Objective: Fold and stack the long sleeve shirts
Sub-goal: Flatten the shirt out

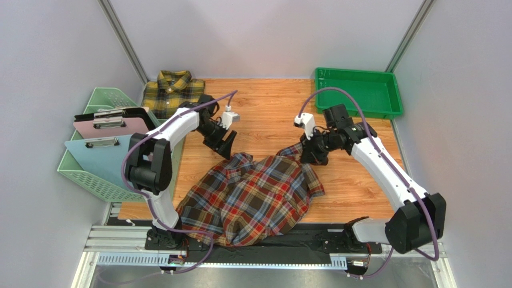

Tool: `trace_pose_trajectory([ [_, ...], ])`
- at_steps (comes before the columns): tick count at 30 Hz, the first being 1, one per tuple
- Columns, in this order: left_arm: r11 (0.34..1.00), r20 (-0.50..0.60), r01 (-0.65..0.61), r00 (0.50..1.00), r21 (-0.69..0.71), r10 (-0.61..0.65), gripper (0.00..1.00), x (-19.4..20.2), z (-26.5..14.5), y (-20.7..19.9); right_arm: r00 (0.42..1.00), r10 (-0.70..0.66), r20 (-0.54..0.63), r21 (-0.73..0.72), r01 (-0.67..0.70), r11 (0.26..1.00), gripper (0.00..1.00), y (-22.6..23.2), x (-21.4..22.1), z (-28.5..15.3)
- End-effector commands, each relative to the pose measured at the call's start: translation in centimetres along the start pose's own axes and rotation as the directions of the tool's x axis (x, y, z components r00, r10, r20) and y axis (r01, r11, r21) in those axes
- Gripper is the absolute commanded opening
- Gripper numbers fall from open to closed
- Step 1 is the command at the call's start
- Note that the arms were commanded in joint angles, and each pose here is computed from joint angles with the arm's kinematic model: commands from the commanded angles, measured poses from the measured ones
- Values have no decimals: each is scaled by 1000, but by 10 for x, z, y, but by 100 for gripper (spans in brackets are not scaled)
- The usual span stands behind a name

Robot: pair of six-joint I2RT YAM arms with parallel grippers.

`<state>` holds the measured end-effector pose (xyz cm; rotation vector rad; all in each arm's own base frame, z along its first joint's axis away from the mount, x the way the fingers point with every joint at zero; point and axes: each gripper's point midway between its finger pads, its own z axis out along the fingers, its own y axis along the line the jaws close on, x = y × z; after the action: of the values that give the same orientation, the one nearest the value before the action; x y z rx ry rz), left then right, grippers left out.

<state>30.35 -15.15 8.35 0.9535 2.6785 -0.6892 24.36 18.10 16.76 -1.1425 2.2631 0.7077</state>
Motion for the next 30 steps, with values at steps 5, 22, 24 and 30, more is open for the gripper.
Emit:
trace_pose_trajectory([
  [5, 995, -164, -29, 986, -95, 13, 73, 0, 41, 3, 970, 126, -209, 141, -97, 985, 0, -24, 101, -32],
  [22, 913, -10, 236, 967, -334, -254, 0, -34, -32, 107, 937, 185, -296, 259, -108, 960, 0, -70, 147, -76],
  [24, 893, 3, 272, 957, -358, -291, 0, -19, -46, 120, 928, 162, -334, 234, -85, 968, 0, -66, 163, -77],
  [30, 990, 95, 110, 988, 89, -118, 24, -35, -53, 20, 937, 107, -334, 101, -78, 992, 0, -37, 168, -73],
])
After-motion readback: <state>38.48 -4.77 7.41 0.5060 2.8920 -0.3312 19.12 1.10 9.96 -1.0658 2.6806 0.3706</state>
